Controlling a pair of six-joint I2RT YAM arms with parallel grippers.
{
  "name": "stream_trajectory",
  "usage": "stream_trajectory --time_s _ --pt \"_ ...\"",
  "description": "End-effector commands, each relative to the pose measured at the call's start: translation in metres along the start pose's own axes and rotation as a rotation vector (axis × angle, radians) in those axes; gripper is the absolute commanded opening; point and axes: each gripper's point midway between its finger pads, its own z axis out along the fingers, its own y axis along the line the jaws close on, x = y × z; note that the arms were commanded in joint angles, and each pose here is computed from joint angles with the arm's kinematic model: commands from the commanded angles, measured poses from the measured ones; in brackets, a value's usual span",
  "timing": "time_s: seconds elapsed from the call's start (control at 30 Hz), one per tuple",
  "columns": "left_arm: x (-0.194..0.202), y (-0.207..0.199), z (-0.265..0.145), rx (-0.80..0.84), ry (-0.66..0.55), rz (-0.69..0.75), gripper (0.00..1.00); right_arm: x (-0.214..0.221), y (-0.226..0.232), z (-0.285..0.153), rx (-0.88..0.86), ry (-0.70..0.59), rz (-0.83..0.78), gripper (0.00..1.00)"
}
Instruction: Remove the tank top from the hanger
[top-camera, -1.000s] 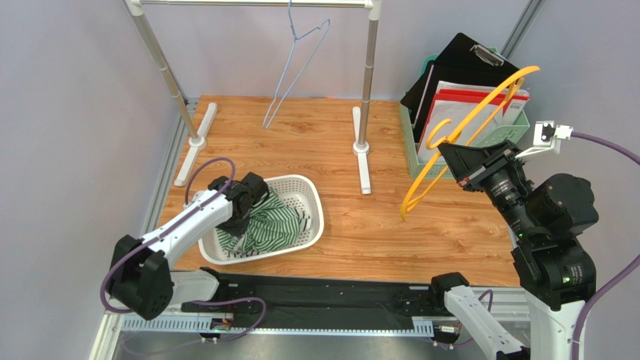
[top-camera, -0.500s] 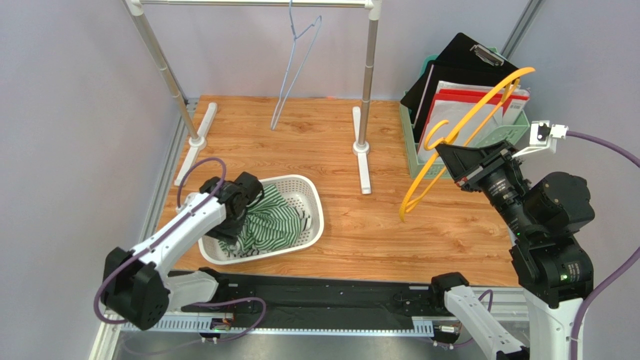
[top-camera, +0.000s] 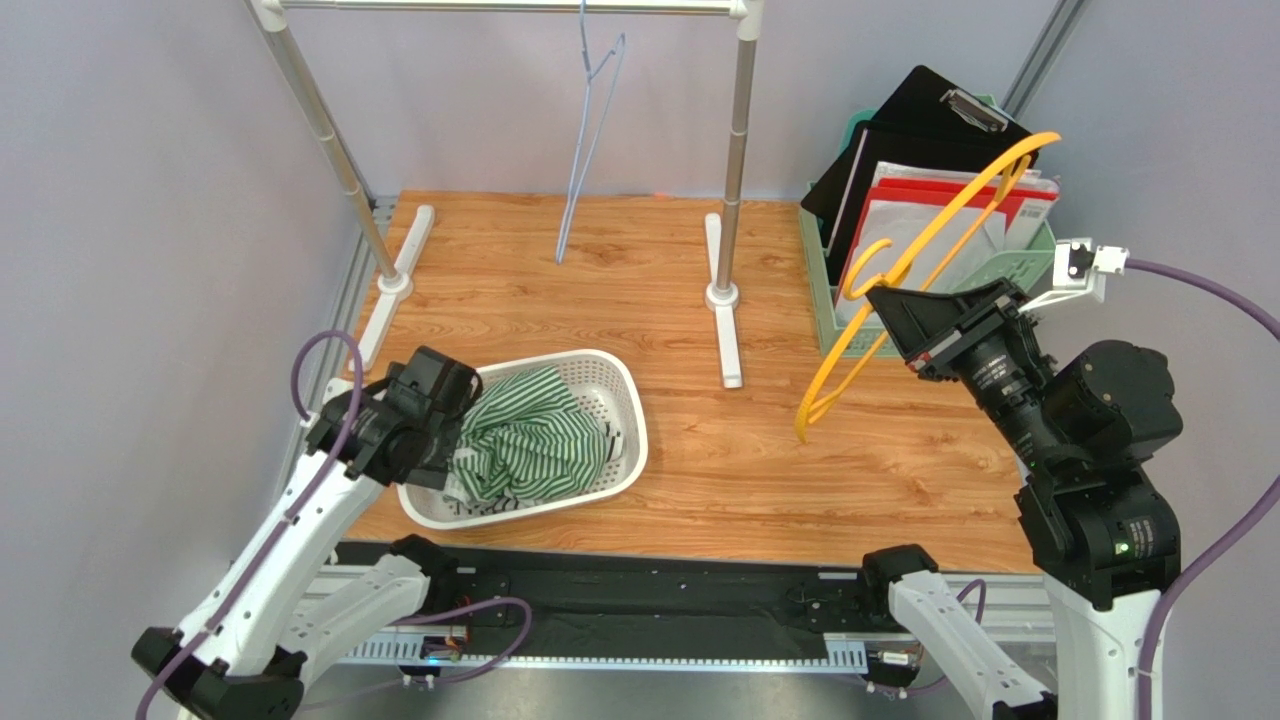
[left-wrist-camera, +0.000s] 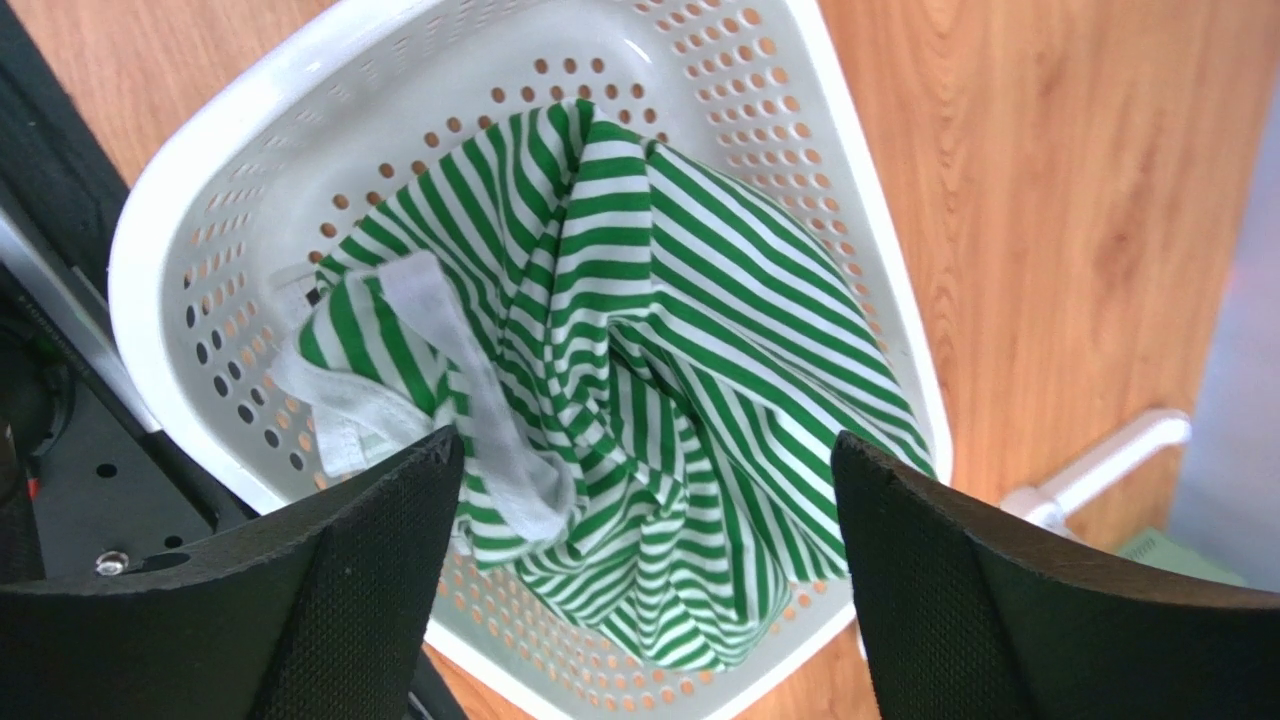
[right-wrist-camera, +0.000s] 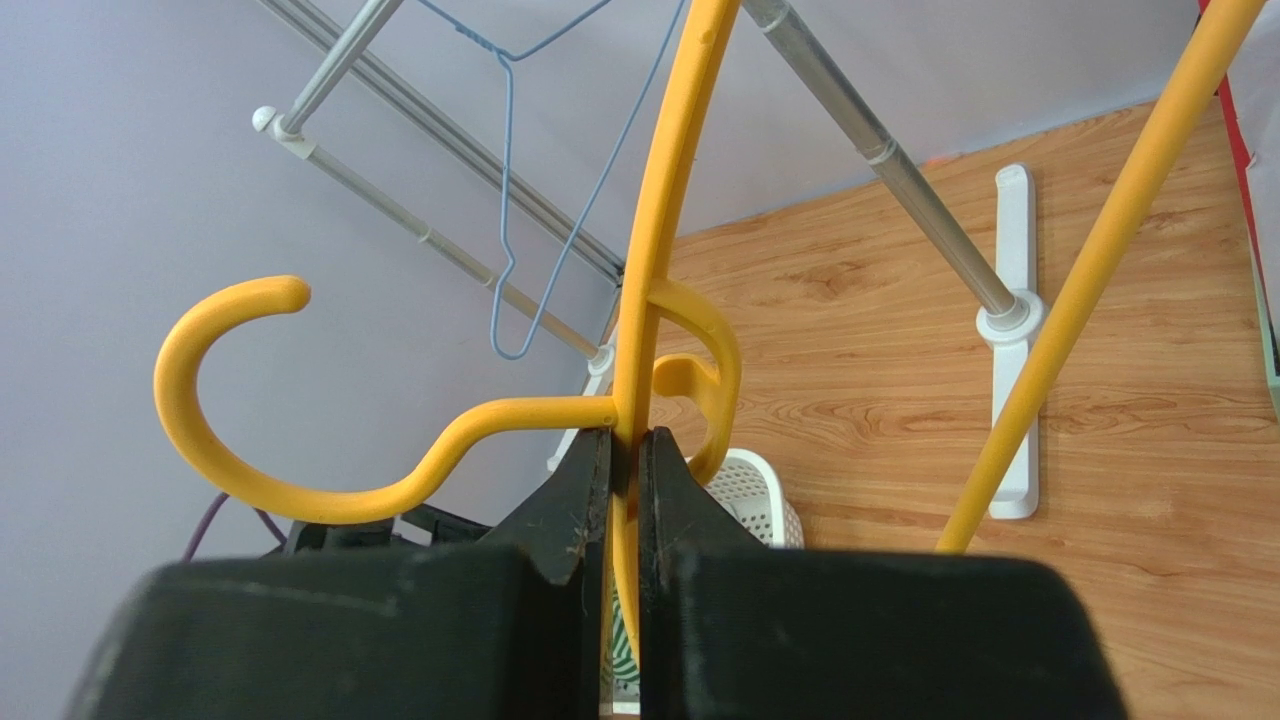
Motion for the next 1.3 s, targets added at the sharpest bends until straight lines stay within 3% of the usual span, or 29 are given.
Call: stream_trajectory --time_s 0.0,0.2,0.27,0.3,0.37,0.4,0.47,0.5,0.57,0.6,0.63,0.73,0.83,0.9,0.93,0.97,1.03,1.27 --pt "-0.026 0.036 -0.025 -0.026 -0.027 0.170 0.97 -0.002 0.005 0.004 -0.037 -0.008 -0.004 0.00" --pt "-0.054 0.024 -0.059 0.098 -0.068 0.252 0.98 0.001 0.002 0.006 -0.030 0.001 -0.002 0.00" --pt "-0.054 -0.004 -0.073 0.250 -0.057 0.297 0.96 0.002 0.001 0.007 -0.029 0.005 0.002 0.00" --pt "-0.046 -0.012 -0.080 0.335 -0.025 0.451 0.93 0.003 0.001 0.008 -0.029 0.005 0.005 0.00" --pt "-0.034 -0.051 -0.106 0.588 0.001 0.519 0.90 0.004 0.001 0.009 -0.030 0.008 0.009 0.00" --pt "-0.017 -0.055 -0.116 0.692 0.058 0.633 0.89 0.004 0.000 0.009 -0.030 0.010 0.012 0.00" --pt "-0.009 -0.078 -0.146 0.913 0.074 0.648 0.87 0.006 -0.001 0.011 -0.028 0.017 0.013 0.00" --pt "0.009 -0.079 -0.159 1.019 0.138 0.723 0.86 0.008 -0.001 0.012 -0.030 0.026 0.015 0.00" --pt "0.021 -0.097 -0.193 1.247 0.150 0.781 0.86 0.010 -0.002 0.013 -0.029 0.036 0.013 0.00" --pt "0.039 -0.092 -0.219 1.395 0.255 0.848 0.86 0.011 -0.003 0.014 -0.028 0.041 0.016 0.00" --pt "0.045 -0.103 -0.239 1.512 0.277 0.870 0.86 0.012 -0.004 0.014 -0.025 0.042 0.015 0.00" --pt "0.073 -0.100 -0.287 1.784 0.497 0.997 0.87 0.014 -0.007 0.018 -0.018 0.048 0.019 0.00" --pt "0.098 -0.096 -0.311 1.909 0.689 1.100 0.91 0.018 -0.008 0.021 -0.020 0.068 0.025 0.00" --pt "0.116 -0.107 -0.317 1.950 0.662 1.186 0.93 0.019 -0.009 0.024 -0.022 0.073 0.038 0.00" --pt "0.134 -0.093 -0.322 1.945 0.741 1.252 0.93 0.021 -0.011 0.025 -0.017 0.076 0.042 0.00" --pt "0.135 -0.098 -0.336 2.001 0.671 1.306 0.93 0.022 -0.013 0.027 -0.010 0.078 0.048 0.00" --pt "0.166 -0.103 -0.325 1.904 0.663 1.384 0.92 0.023 -0.017 0.028 0.008 0.074 0.058 0.00" --pt "0.207 -0.143 -0.302 1.688 0.126 1.455 0.91 0.030 -0.034 0.034 0.079 0.070 0.135 0.02"
